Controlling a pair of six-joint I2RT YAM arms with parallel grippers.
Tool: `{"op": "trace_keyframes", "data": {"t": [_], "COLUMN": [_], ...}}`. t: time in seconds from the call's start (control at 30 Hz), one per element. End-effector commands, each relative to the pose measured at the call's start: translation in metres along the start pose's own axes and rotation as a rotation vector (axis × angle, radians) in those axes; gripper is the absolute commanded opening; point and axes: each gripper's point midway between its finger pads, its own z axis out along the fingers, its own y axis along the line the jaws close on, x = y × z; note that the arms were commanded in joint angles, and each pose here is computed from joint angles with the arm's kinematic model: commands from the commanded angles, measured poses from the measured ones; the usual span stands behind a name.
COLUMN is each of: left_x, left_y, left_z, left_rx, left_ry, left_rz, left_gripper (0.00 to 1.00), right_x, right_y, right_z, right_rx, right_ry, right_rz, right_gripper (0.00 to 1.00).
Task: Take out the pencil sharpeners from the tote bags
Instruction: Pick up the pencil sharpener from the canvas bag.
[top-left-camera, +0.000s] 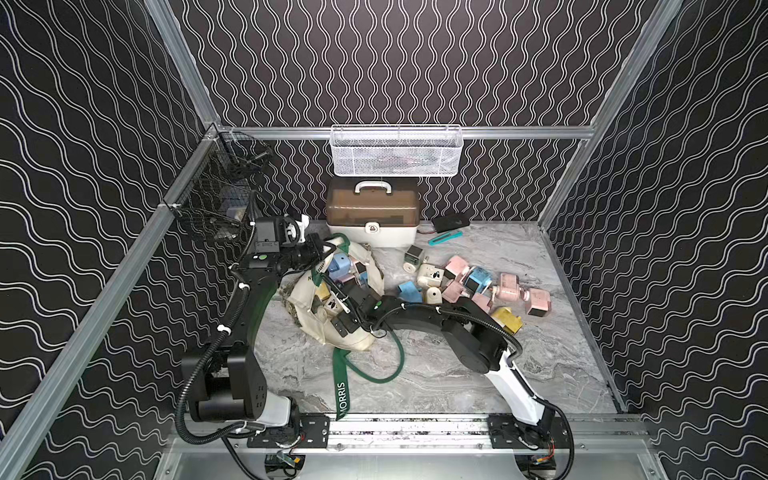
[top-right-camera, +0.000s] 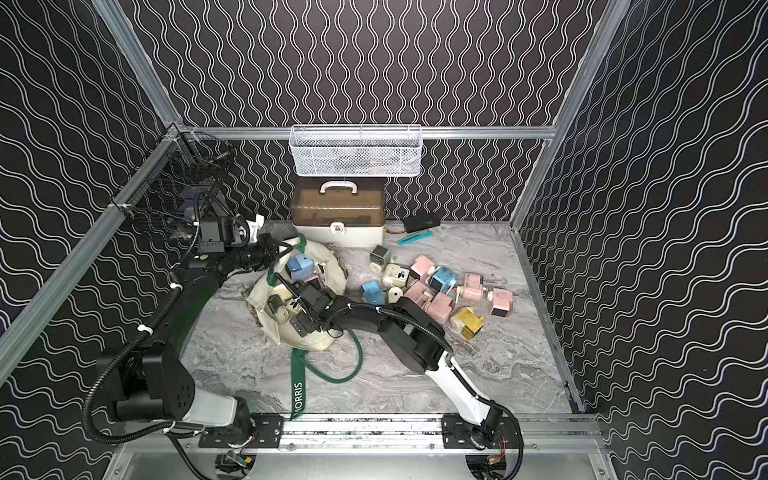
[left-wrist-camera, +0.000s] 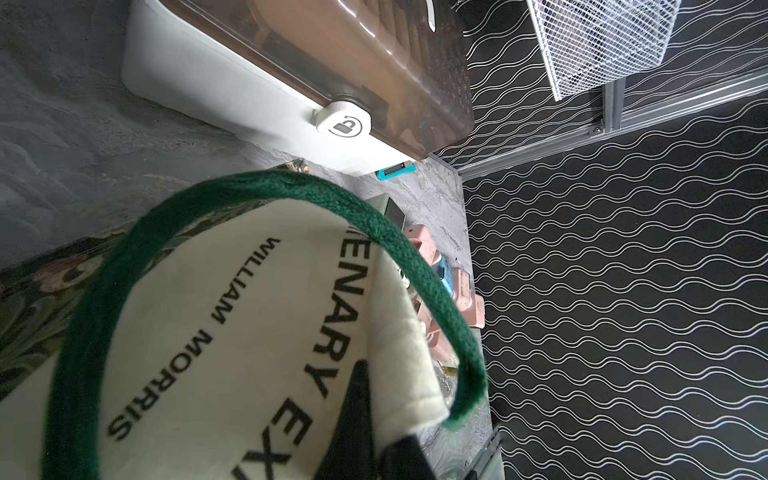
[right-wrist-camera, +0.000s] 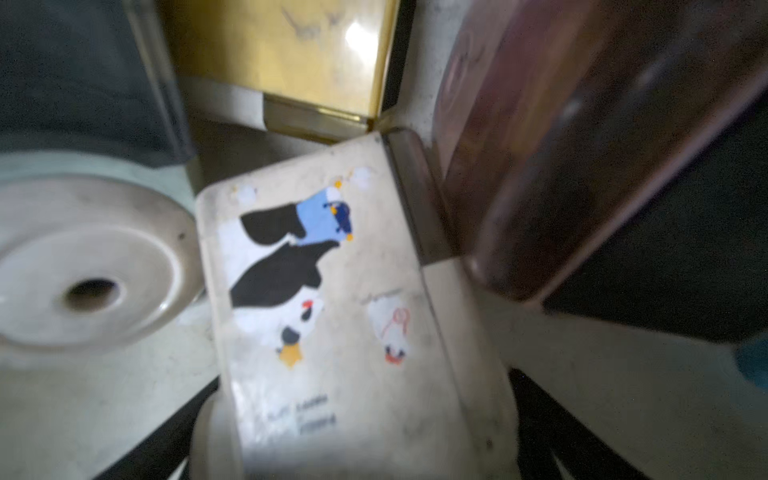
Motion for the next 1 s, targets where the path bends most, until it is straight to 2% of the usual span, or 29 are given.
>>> {"op": "trace_keyframes", "data": {"t": [0.0,0.2,0.4,0.63,0.97], "left_x": [-0.009,-0.009,-0.009,-0.009,-0.009], "left_y": [-0.009,-0.009,-0.01,-0.01,-0.009], "left_z": [-0.004,-0.003,-0.004,-0.003,-0.002], "left_rx": [0.028,0.027,0.029,0.03,0.028], "left_ry": [-0.03,-0.03,-0.032,-0.03,-0.028], "left_rz": [0.03,0.03,0.029,0.028,0.025], "left_gripper": [0.0,0.0,0.0,0.0,0.0], "right_x": [0.015,0.008,-0.002,-0.011,-0.018], "right_y": [0.002,0.013,0.019,0.018,0.019], "right_z": [0.011,0.016,0.011,-0.006,-0.047], "right_rx": [-0.023,-0.082,-0.112,-0.121,-0.157], "right_ry": [0.054,0.034,-0.007,-0.075,-0.117], "right_rz": [-0.034,-0.08,-0.07,-0.039,0.023], "right_gripper": [1.0,0.99,0.89,0.8,0.75]}}
